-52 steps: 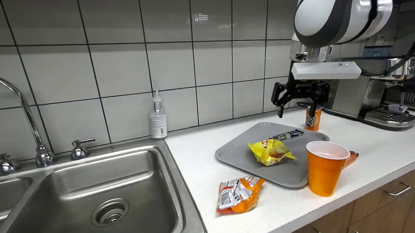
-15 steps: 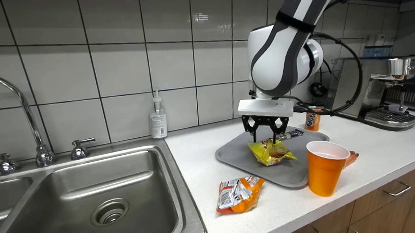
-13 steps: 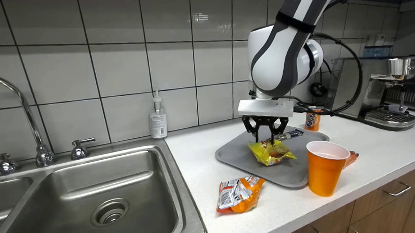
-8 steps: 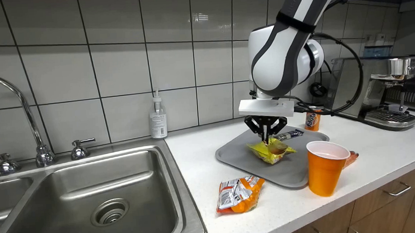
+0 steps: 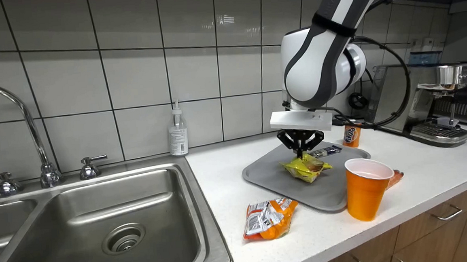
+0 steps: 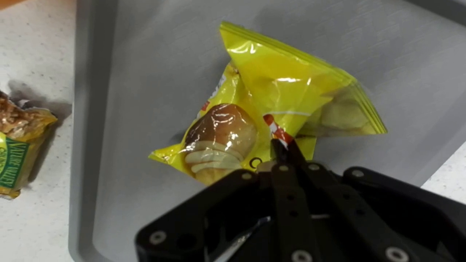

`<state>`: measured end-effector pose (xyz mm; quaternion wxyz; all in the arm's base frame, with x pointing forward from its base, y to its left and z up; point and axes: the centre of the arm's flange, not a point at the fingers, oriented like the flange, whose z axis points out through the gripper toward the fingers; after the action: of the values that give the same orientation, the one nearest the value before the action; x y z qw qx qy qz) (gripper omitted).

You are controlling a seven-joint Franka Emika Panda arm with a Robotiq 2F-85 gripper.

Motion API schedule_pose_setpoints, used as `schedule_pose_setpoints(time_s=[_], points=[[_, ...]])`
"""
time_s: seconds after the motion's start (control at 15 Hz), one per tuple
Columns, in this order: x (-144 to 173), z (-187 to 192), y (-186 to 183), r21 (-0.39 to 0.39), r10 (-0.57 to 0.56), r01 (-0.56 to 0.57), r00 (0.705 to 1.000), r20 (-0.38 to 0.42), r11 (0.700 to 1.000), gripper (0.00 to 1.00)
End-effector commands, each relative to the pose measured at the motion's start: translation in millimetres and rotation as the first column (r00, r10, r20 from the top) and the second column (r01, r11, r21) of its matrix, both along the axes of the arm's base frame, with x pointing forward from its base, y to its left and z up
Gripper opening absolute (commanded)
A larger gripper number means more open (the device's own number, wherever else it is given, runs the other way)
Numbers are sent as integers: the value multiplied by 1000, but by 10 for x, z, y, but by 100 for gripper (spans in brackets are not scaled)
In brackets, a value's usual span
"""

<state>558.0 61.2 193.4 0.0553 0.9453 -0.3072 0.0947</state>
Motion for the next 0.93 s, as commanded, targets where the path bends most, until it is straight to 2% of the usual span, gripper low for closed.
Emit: schedule_pose_setpoints(time_s=[0.0,0.33,0.87], points=[[-14,157,2,2,-11,11,1000,8,1000,0],[-59,348,120,6,19,-20,999,36,1000,0],[-224,520,611,0,132,-132,989,64,991,0]])
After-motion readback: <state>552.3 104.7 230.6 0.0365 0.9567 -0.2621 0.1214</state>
